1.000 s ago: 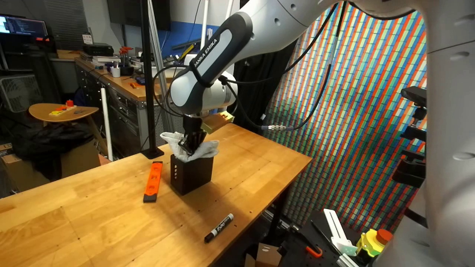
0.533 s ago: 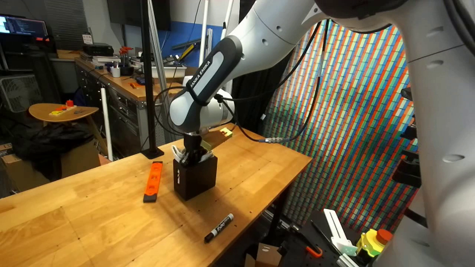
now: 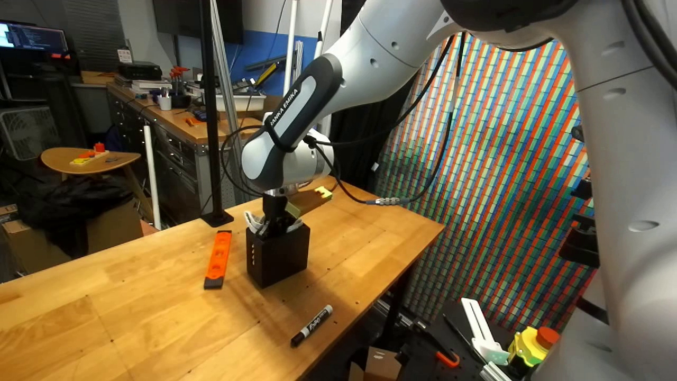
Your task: Put the towel into the box.
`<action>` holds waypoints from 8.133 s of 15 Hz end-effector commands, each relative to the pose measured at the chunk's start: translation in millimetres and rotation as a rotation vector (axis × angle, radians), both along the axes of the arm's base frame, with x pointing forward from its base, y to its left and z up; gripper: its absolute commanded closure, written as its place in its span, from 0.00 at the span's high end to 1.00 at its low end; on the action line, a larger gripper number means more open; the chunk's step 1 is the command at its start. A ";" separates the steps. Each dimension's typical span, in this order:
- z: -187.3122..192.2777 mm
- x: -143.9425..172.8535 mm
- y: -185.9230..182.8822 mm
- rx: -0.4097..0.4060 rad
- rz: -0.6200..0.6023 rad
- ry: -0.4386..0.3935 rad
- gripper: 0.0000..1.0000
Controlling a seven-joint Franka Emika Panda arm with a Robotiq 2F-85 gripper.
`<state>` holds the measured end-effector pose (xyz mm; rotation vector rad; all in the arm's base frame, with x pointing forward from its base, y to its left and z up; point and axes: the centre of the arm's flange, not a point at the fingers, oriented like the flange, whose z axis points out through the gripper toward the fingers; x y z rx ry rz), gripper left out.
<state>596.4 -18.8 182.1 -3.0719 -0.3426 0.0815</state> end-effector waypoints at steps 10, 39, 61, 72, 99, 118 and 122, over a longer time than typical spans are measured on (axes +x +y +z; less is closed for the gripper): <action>105.0 8.6 -1.4 -0.049 0.004 -0.148 0.01; 98.8 45.4 41.6 -0.051 0.125 -0.184 0.01; 90.8 -3.8 0.2 -0.030 -0.050 -0.125 0.01; 69.4 -11.3 14.4 -0.012 -0.045 -0.077 0.01; 47.8 -8.1 2.3 0.016 -0.101 -0.036 0.01; 118.8 -6.0 65.5 -0.029 0.033 -0.168 0.01; 113.6 -3.8 60.3 -0.030 0.033 -0.164 0.01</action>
